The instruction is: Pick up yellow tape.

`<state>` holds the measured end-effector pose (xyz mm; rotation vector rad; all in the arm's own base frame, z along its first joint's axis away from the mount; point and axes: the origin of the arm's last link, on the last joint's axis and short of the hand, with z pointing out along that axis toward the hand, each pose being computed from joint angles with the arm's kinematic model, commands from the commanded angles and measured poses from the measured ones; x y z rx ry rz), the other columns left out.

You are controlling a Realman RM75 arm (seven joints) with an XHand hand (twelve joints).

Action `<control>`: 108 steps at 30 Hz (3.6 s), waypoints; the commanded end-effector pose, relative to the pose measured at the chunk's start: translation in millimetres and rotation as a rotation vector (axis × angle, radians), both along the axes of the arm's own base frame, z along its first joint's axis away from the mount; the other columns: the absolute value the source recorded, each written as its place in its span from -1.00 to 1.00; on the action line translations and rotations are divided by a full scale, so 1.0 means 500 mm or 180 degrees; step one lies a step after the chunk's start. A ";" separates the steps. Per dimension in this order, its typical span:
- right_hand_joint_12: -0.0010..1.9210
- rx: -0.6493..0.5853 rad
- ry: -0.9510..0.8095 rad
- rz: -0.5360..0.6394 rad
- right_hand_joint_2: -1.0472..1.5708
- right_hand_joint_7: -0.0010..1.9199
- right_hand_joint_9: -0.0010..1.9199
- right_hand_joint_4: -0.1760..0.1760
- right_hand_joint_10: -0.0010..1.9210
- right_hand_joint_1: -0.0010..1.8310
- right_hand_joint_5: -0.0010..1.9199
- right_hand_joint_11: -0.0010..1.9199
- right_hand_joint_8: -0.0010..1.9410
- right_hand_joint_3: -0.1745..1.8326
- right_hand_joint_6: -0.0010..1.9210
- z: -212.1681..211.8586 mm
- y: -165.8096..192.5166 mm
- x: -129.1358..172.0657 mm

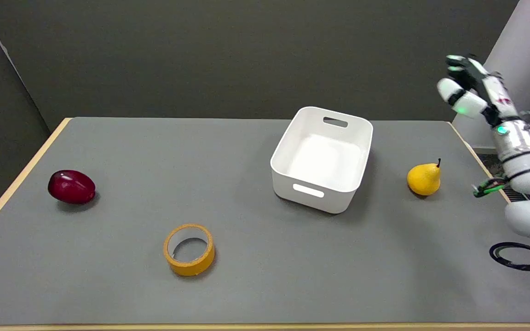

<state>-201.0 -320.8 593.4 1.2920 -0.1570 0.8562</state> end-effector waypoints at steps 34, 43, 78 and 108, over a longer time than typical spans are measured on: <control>0.22 0.2591 0.3268 0.0664 0.23 -0.75 -0.75 0.82 -0.38 -0.41 -0.86 -0.86 -0.66 0.17 -0.58 -0.917 0.014 0.118; 0.15 0.2934 0.3741 0.0588 0.21 -0.83 -0.79 0.83 -0.43 -0.62 -0.93 -0.85 -0.69 0.19 -0.68 -0.972 0.015 0.081; 0.32 0.3283 0.3339 -0.0369 0.23 -0.66 -0.64 0.92 -0.22 -0.46 -0.85 -0.72 -0.52 0.18 -0.54 -0.983 0.010 -0.097; 0.31 0.3226 0.3088 -0.0451 0.23 -0.68 -0.65 0.91 -0.25 -0.45 -0.85 -0.74 -0.55 0.18 -0.54 -1.024 -0.053 -0.151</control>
